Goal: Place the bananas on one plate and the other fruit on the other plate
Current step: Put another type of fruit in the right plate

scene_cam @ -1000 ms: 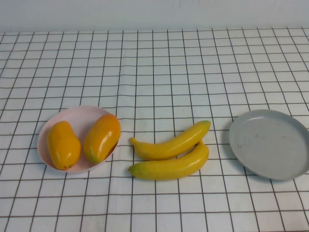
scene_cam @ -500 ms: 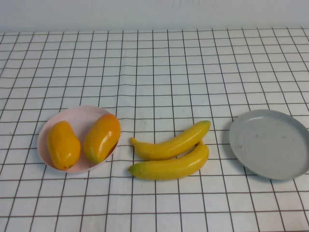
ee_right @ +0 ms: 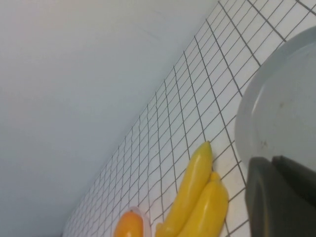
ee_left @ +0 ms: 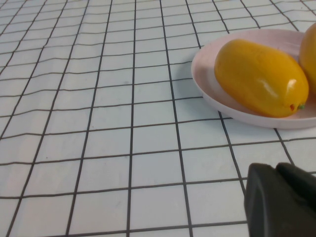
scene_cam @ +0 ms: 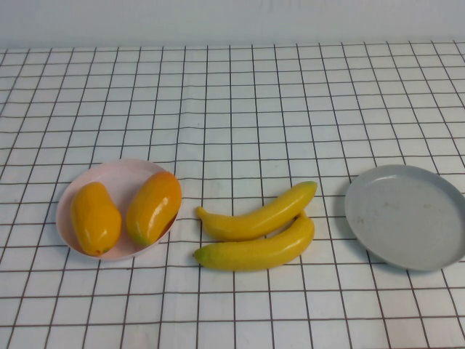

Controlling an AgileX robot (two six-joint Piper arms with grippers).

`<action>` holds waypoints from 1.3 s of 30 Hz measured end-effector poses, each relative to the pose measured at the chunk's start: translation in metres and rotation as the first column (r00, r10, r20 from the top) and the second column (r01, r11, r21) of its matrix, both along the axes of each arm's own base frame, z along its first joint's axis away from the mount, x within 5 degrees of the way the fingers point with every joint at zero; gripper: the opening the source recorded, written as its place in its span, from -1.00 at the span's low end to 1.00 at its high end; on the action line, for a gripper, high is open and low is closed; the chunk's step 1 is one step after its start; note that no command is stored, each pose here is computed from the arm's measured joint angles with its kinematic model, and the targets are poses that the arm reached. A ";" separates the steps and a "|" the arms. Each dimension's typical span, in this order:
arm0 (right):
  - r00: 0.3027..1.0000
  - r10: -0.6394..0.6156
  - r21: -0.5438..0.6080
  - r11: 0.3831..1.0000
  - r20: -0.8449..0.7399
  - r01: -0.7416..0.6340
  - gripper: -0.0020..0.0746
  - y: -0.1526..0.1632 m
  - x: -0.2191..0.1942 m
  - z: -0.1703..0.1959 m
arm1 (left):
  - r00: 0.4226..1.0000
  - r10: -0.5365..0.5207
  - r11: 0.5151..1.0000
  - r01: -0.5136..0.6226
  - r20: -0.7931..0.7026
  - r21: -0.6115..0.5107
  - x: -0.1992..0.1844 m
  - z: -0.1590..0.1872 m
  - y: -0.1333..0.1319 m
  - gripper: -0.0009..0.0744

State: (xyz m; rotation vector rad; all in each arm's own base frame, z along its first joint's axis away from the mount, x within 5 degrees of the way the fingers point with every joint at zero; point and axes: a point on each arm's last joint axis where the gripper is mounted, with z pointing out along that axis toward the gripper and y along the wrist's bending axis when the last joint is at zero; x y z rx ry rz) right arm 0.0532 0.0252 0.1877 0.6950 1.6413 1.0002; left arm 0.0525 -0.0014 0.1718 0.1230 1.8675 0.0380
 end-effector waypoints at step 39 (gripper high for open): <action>0.943 0.265 -0.603 0.726 -0.200 -0.331 -0.99 0.009 0.032 0.096 | 1.000 0.000 1.000 0.000 0.000 0.000 0.000 0.000 0.000 -0.99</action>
